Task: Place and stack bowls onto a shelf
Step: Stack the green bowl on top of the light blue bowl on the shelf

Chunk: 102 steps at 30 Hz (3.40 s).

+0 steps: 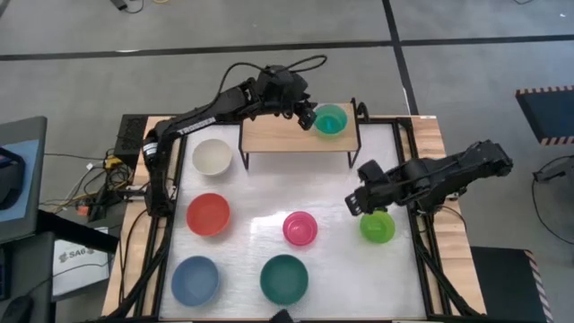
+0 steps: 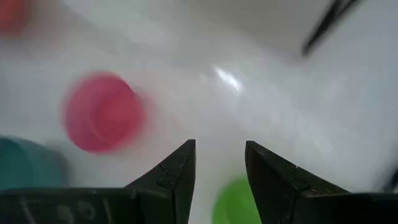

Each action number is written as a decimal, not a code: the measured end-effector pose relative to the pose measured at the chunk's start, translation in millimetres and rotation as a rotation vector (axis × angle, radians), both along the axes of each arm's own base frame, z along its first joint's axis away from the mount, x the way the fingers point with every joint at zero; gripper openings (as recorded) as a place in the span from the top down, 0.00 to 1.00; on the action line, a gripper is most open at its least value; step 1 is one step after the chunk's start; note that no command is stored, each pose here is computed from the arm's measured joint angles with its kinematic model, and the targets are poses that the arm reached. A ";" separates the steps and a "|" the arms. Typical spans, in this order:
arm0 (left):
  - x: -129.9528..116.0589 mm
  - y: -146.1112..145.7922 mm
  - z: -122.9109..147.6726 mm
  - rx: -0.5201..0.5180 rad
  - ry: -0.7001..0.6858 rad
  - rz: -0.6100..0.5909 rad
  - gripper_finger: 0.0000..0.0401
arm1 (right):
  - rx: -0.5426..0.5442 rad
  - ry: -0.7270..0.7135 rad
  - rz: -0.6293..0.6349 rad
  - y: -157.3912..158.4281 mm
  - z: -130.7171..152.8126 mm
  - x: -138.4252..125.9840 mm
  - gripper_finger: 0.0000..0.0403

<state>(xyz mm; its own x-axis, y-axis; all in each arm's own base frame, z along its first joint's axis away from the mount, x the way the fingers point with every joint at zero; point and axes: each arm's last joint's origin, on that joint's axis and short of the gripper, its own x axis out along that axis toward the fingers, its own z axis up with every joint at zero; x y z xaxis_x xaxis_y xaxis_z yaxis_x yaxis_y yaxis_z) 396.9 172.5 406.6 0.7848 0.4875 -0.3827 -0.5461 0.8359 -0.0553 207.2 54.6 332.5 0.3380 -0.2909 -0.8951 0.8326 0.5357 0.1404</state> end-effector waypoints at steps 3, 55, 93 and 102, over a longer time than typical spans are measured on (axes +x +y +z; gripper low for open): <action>-4.8 -11.4 -3.3 -0.021 0.004 -0.010 0.63 | 0.069 0.049 -0.006 4.6 -25.8 -1.0 0.59; -99.2 -175.4 -106.5 -0.299 -0.071 -0.093 0.75 | 0.282 0.259 -0.056 8.9 -164.5 -29.5 0.91; -120.4 -179.3 -71.5 0.036 -0.066 -0.077 0.76 | -0.328 -0.270 -0.135 -93.5 18.9 42.6 0.94; -126.6 -157.5 -85.8 -0.042 0.085 -0.081 0.76 | -0.368 -0.224 -0.298 -164.7 37.7 19.9 0.94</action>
<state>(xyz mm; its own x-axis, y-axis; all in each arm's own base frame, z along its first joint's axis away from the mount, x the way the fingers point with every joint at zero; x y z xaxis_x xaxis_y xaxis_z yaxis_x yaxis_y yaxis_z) 270.3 15.0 320.8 0.7847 0.4058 -0.4686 -0.4813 0.8753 -0.0479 227.1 -110.1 370.2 0.3638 -0.6854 -0.6307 0.9277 0.3277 0.1790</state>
